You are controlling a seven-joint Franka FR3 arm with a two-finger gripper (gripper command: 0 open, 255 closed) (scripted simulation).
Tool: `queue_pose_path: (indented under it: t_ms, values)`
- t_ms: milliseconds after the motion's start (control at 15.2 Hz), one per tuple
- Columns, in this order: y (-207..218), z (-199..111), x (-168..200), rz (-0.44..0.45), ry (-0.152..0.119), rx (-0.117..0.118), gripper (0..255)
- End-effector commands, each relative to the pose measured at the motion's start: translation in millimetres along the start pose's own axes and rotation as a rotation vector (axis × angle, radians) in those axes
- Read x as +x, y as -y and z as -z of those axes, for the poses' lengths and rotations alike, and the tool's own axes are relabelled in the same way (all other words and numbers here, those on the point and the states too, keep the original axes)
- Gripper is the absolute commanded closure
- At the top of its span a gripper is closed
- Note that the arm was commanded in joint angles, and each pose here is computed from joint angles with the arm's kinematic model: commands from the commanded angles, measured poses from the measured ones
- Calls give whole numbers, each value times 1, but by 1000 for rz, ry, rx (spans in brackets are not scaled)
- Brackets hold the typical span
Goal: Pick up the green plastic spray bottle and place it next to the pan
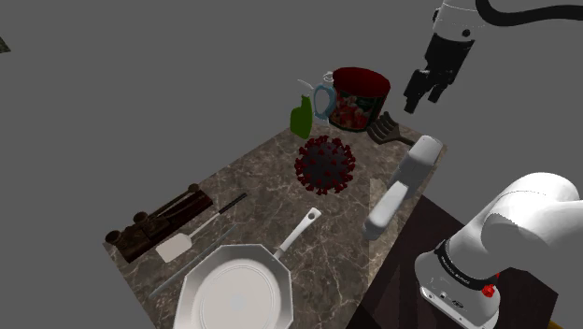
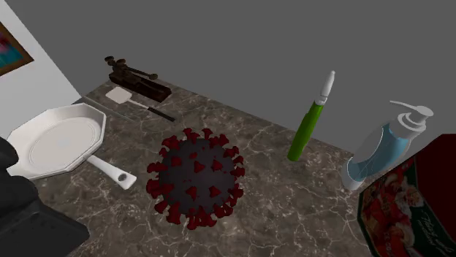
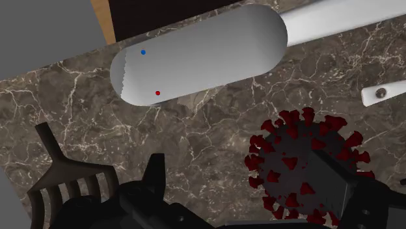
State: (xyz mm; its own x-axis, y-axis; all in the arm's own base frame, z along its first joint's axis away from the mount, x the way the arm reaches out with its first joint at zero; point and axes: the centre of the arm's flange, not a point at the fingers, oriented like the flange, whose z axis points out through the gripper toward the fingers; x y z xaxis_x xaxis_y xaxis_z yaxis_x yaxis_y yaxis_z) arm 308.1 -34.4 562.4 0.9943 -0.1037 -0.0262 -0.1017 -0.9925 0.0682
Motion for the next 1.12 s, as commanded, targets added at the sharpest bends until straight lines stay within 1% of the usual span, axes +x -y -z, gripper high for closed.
queue_pose_path:
  t_ms: [0, 1056]
  values:
    - [0, 0, 0, 0, 0, 0, 0]
    - [13, -53, 195, 46, -52, 67, 0]
